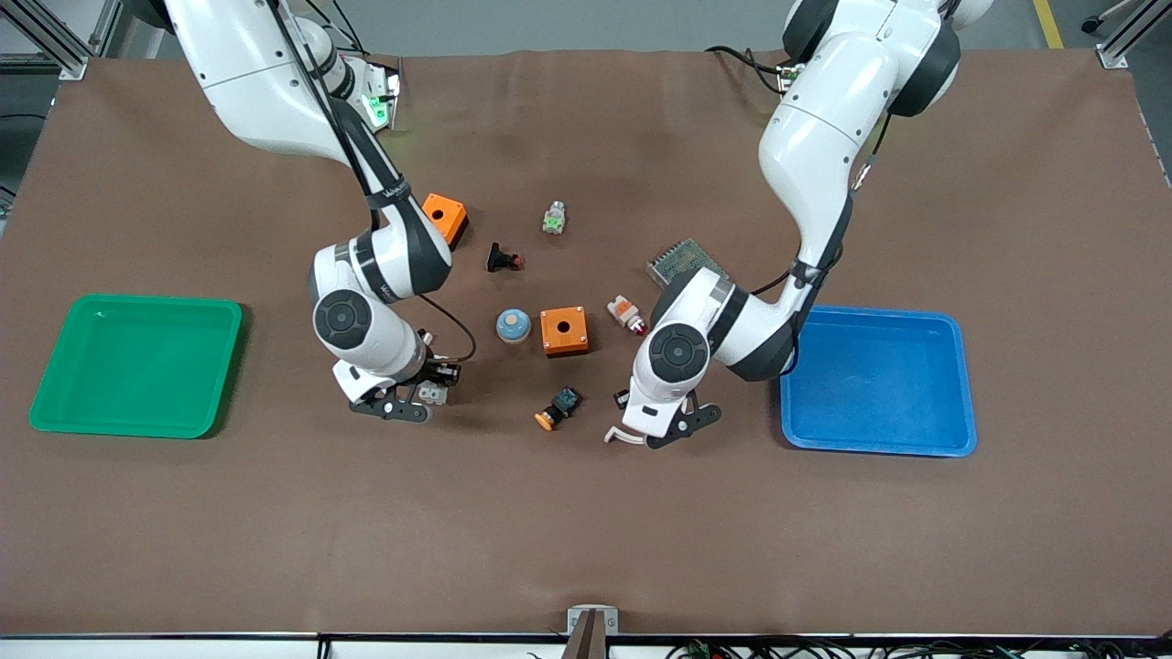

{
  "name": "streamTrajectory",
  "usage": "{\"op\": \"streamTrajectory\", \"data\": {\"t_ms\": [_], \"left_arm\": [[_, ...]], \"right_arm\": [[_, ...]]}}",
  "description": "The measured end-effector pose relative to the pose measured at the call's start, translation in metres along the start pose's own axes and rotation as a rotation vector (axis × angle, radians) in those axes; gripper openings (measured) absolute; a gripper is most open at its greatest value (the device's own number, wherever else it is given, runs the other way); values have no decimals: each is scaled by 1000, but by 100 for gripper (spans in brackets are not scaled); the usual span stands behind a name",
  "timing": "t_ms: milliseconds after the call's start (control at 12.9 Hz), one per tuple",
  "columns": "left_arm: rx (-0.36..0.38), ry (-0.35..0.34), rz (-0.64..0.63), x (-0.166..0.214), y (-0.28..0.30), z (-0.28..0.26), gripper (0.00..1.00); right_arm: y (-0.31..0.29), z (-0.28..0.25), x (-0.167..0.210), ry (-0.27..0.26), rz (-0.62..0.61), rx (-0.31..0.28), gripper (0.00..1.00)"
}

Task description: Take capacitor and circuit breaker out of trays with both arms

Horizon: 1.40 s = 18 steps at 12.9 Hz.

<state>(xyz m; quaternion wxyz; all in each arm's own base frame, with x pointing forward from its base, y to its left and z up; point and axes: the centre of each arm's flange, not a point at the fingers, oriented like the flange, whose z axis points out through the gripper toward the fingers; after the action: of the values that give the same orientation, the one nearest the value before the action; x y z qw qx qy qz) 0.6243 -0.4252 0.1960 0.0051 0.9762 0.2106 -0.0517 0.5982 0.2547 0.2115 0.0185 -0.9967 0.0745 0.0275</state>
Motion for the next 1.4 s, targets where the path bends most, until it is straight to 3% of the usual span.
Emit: {"op": "streamTrajectory", "data": {"t_ms": [78, 466, 621, 776, 931, 1086, 1397], "left_arm": [[-3, 2, 0, 0, 0, -1, 41], [-56, 52, -20, 19, -1, -46, 96], [-62, 64, -23, 33, -14, -91, 100], [-17, 40, 59, 38, -38, -140, 100], [7, 26, 126, 47, -71, -191, 100], [0, 35, 185, 63, -123, -243, 100], [-19, 33, 264, 63, -242, -311, 100]], "right_arm": [[-6, 5, -4, 0, -11, -2, 40], [-21, 13, -14, -3, -40, -7, 40], [-17, 12, -10, 1, -33, -10, 58], [-10, 3, -1, 6, -23, -17, 77], [4, -31, 20, -26, -48, -68, 99], [34, -95, 43, -81, -97, -108, 100], [130, -200, 59, -133, -117, -83, 100]]}}
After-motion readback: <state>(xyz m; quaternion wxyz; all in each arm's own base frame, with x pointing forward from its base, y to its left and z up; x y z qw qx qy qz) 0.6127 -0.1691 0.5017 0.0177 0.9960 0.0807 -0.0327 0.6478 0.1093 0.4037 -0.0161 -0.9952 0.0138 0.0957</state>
